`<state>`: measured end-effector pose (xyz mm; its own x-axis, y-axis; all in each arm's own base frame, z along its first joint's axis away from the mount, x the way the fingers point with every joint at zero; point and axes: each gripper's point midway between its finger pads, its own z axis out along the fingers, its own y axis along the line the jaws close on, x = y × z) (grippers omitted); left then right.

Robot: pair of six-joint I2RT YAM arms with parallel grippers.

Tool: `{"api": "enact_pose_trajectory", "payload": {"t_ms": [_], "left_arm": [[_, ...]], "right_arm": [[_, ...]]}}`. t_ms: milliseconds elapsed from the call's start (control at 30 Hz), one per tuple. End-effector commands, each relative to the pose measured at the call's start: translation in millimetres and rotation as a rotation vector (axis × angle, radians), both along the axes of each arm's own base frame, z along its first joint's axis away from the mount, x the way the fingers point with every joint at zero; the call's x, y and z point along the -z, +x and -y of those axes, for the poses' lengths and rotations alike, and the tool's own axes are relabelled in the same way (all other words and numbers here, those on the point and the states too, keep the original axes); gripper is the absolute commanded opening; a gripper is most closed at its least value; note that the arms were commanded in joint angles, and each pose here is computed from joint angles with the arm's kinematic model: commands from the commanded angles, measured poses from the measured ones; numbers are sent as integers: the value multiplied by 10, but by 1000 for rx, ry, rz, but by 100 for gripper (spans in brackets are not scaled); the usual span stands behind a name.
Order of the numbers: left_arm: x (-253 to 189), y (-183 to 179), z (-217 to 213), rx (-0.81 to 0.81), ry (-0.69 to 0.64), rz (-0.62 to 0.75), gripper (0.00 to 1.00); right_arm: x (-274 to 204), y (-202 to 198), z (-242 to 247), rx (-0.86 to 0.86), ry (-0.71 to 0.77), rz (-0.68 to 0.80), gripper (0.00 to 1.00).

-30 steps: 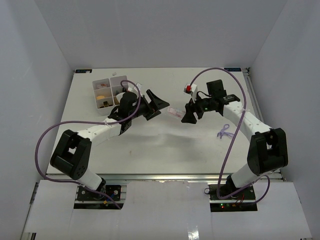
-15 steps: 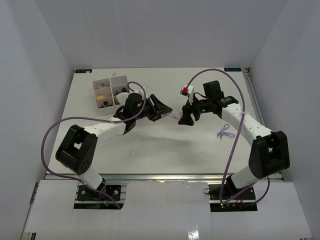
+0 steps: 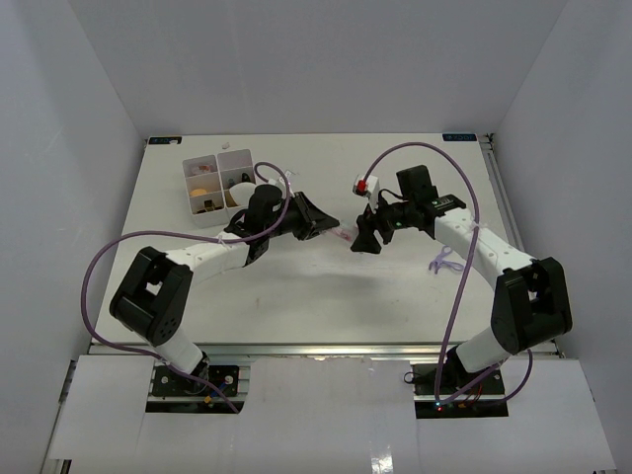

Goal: Organize the makeup

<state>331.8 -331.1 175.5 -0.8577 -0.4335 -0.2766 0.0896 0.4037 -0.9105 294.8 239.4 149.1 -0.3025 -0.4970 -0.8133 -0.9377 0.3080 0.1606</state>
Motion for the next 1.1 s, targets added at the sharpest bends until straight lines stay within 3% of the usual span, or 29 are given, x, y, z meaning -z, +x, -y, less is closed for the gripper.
{"api": "enact_pose_trajectory", "payload": {"t_ms": [0, 67, 100, 267, 367, 467, 567, 800, 933, 1067], "left_arm": [[-145, -118, -46, 34, 11, 57, 12], [-143, -128, -80, 28, 32, 69, 12], [-140, -123, -102, 22, 48, 71, 12], [-253, -52, -290, -11, 160, 151, 11], [-290, 50, -627, -94, 256, 169, 11], [-407, 189, -1179, -234, 275, 150, 10], [-519, 369, -1767, -411, 268, 124, 2], [-777, 769, -3003, -885, 197, -38, 0], [-730, 955, -3365, -1080, 110, -173, 0], [-804, 1178, -3623, -1238, 88, -224, 0]], "right_arm": [[-134, 20, 28, -8, 11, 78, 72], [-132, 9, 44, -9, 7, 84, 87], [-147, 3, 50, -10, 5, 92, 89], [-249, -29, 125, -1, -1, 145, 90], [-332, -39, 208, 16, 10, 174, 90], [-365, -50, 308, 44, 27, 186, 90], [-387, -35, 368, 66, 53, 190, 90], [-408, -78, 395, 66, 81, 184, 90], [-420, -103, 408, 68, 91, 190, 90], [-407, -122, 418, 70, 99, 185, 90]]}}
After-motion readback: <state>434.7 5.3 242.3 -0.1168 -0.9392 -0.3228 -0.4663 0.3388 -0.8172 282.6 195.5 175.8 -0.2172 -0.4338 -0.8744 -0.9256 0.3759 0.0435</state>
